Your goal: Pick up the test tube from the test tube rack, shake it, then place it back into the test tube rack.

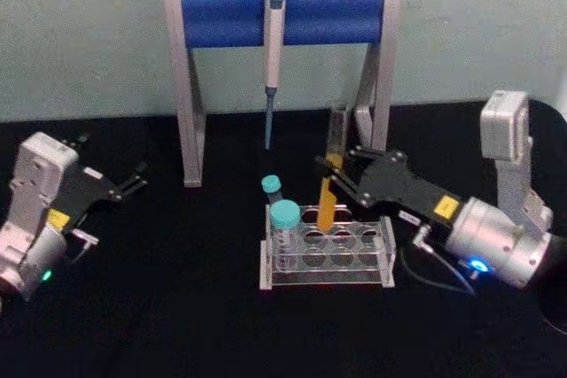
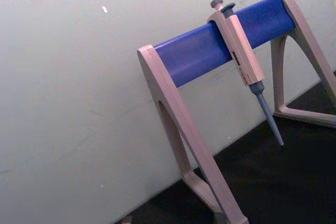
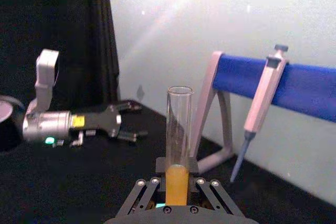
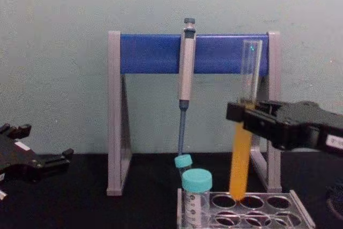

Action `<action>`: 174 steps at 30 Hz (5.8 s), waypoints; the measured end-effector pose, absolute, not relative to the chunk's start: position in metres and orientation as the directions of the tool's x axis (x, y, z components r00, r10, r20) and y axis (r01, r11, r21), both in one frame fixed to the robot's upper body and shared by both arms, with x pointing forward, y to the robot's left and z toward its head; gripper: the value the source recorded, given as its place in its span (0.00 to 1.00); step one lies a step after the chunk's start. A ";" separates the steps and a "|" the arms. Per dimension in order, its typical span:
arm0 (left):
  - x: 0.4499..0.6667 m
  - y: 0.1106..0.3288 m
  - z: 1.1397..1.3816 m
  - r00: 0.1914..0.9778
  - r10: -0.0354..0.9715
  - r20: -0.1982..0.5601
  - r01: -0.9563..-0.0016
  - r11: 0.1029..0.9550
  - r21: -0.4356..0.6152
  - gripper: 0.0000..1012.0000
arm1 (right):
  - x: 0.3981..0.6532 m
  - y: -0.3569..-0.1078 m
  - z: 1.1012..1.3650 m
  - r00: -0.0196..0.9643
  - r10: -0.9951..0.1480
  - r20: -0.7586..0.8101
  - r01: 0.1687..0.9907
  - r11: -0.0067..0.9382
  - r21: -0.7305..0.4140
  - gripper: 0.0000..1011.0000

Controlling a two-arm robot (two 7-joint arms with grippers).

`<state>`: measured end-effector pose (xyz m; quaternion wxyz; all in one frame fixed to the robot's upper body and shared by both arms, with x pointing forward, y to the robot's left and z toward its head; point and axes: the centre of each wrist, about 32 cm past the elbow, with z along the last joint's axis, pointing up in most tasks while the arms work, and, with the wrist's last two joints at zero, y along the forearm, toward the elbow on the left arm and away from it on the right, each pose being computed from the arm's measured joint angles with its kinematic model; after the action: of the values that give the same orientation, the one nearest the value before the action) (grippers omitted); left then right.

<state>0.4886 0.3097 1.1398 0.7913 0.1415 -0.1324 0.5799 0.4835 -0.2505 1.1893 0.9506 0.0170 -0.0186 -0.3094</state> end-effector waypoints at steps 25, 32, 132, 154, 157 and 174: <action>0.489 0.310 1.140 0.292 0.880 0.374 -0.955 0.287 0.070 0.99 | 0.504 -0.245 1.182 0.667 -0.744 0.031 0.739 0.667 0.097 0.23; 0.489 0.310 1.140 0.292 0.880 0.374 -0.955 0.287 0.070 0.99 | 0.503 -0.245 1.182 0.663 -0.748 0.033 0.743 0.663 0.095 0.23; 0.489 0.310 1.140 0.292 0.880 0.374 -0.955 0.287 0.070 0.99 | 0.492 -0.255 1.156 0.709 -0.705 0.002 0.705 0.709 -0.013 0.23; 0.489 0.310 1.140 0.292 0.880 0.374 -0.955 0.287 0.070 0.99 | 0.492 -0.253 1.141 0.706 -0.708 -0.006 0.707 0.706 -0.052 0.23; 0.489 0.310 1.140 0.292 0.880 0.374 -0.955 0.287 0.070 0.99 | 0.492 -0.253 1.140 0.705 -0.709 -0.006 0.708 0.704 -0.058 0.23; 0.489 0.310 1.140 0.292 0.880 0.374 -0.955 0.287 0.070 0.99 | 0.494 -0.250 1.134 0.701 -0.713 -0.009 0.710 0.700 -0.077 0.23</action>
<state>0.4886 0.3097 1.1398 0.7913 0.1415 -0.1325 0.5799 0.4944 -0.2502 1.1342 0.9217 -0.0338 0.0188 -0.3860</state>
